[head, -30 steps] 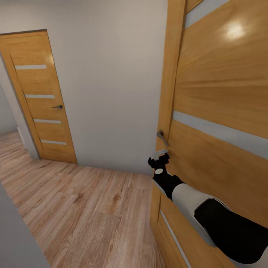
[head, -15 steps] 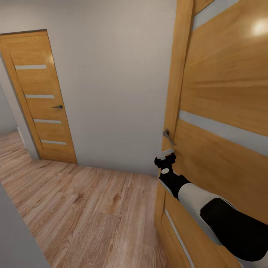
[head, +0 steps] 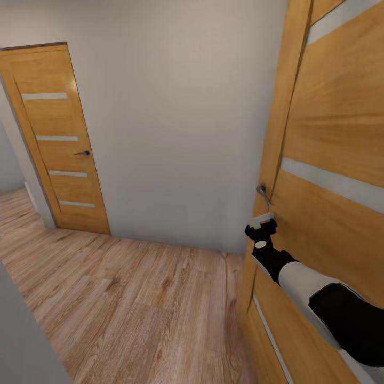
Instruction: Move the two storage containers from the living room to the garage. In the garage, place one container on the floor and stack the other container on top of it (either order is fine).
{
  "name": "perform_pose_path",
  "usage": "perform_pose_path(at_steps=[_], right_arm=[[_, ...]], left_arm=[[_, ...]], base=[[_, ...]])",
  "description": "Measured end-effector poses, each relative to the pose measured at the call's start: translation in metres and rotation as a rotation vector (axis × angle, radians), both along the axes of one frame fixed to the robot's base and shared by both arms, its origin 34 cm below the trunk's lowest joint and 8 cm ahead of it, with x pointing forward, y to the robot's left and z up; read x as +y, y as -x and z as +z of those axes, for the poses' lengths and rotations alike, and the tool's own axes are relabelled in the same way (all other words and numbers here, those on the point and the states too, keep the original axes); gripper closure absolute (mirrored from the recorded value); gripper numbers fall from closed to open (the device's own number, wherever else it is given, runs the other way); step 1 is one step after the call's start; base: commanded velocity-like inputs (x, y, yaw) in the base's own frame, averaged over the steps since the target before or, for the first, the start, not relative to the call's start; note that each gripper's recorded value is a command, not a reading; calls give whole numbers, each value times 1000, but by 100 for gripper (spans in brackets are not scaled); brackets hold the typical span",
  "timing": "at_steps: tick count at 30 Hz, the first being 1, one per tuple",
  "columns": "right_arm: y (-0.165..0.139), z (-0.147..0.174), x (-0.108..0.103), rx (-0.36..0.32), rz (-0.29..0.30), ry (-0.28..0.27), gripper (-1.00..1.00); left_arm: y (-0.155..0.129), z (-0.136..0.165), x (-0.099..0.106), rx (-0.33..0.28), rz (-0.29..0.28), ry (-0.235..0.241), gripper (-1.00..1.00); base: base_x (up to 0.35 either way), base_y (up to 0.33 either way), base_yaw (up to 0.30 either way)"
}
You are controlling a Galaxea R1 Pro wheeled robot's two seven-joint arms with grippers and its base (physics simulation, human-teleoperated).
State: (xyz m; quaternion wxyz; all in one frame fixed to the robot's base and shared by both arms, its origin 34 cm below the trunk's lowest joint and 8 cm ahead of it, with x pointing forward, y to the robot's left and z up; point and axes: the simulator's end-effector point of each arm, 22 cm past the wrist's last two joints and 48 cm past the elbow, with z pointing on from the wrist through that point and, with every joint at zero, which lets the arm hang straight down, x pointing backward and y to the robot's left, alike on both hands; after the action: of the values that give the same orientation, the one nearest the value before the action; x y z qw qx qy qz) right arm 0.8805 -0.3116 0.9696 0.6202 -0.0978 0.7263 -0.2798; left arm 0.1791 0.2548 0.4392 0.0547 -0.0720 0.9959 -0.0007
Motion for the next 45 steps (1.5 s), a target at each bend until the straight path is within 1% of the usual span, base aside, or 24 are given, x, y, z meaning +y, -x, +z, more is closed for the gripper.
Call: perform_pose_path(at_steps=[1, 2, 3, 6, 8, 11, 13, 15, 17, 19, 20, 22, 24, 25, 26, 31, 34, 45], right_arm=[[1, 0, -12, 0, -16, 4, -100], [2, 0, -22, -3, -35, -6, -100], [3, 1, -28, -5, -42, -5, -100], [4, 2, -37, -8, -46, 7, -100], [4, 2, -38, -8, -46, 12, -100], [5, 1, -42, -5, -44, 35, -100], [7, -2, -54, -1, -58, 37, -100], [11, -5, -72, 3, -85, 36, -100], [16, -4, -96, -1, -121, 24, -100], [21, -7, -116, -7, -170, -26, -100], [22, -7, -119, -7, -176, -33, -100], [23, -7, -124, -4, -179, -28, -100], [25, -6, -134, -4, -190, -23, -100], [27, -6, -140, -6, -201, -28, -100], [29, -6, -144, -10, -215, -44, -100], [31, -7, -154, -4, -224, -35, -100], [35, -8, -165, -8, -249, -59, -100], [35, -7, -164, -9, -246, -62, -100]], left_arm=[[0, 0, 0, 0, 0, 0, -100], [0, 0, 0, 0, 0, 0, -100], [0, 0, 0, 0, 0, 0, -100], [0, 0, 0, 0, 0, 0, -100], [0, 0, 0, 0, 0, 0, -100], [0, 0, 0, 0, -1, 0, -100], [0, 0, 0, -1, -1, 0, -100], [0, 0, 0, 0, 0, 0, -100], [0, 0, 0, 0, 0, 0, -100], [0, 0, 0, -1, 0, 0, -100], [0, 0, 0, -1, 0, 0, -100], [-1, 0, 0, -1, 0, 0, -100], [-1, 0, 0, -1, 0, 0, -100], [-1, 0, 0, -1, 0, 0, -100], [-1, 0, 0, -1, 0, 0, -100], [-1, 0, 0, -2, 0, 0, -100], [-1, 0, 0, -2, -1, 0, -100], [-1, 0, 0, -2, 0, 0, -100]], base=[[0, 0, 0], [0, 0, 0], [0, 0, 0], [0, 0, 0], [0, 0, 0], [0, 0, 0], [0, 0, 0], [0, 0, 0], [0, 0, 0], [0, 0, 0], [0, 0, 0], [0, 0, 0], [0, 0, 0], [0, 0, 0], [0, 0, 0], [0, 0, 0], [0, 0, 0], [0, 0, 0]])
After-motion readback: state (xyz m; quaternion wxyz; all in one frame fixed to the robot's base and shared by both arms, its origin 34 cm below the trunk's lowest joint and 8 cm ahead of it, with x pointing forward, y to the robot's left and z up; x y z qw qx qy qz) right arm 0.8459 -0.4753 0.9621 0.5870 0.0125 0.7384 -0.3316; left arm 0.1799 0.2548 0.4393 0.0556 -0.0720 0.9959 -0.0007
